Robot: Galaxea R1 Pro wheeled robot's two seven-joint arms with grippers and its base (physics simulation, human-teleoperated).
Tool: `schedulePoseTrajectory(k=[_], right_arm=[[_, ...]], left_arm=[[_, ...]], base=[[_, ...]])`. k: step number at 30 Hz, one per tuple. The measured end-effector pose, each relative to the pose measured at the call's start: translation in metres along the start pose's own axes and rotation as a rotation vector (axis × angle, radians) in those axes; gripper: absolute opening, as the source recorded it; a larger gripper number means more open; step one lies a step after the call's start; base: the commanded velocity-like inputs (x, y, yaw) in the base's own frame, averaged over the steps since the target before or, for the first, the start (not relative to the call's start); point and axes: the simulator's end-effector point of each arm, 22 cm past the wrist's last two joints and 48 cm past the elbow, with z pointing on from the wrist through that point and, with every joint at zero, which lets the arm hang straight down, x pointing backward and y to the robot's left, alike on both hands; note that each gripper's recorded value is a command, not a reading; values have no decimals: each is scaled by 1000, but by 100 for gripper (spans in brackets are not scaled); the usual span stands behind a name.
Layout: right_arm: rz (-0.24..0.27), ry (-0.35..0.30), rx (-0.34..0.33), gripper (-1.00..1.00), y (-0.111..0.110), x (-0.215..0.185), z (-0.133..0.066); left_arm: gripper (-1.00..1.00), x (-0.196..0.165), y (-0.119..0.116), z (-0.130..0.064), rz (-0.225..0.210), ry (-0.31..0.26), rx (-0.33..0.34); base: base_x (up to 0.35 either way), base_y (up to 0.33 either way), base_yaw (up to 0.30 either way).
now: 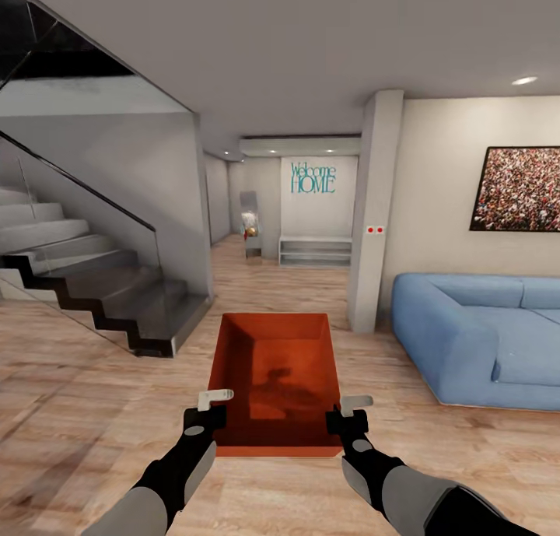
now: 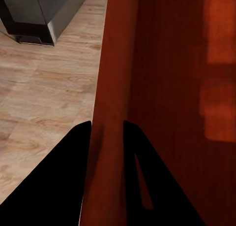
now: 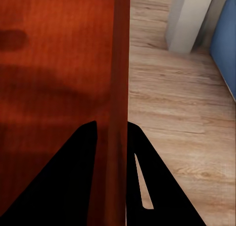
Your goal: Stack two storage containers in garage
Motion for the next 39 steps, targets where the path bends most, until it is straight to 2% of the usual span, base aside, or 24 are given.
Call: schedulePoseTrajectory(k=[39], right_arm=[[-2, -1, 0, -100, 0, -1, 0]], left_arm=[[-100, 0, 0, 0, -2, -1, 0]], base=[[321, 0, 0]])
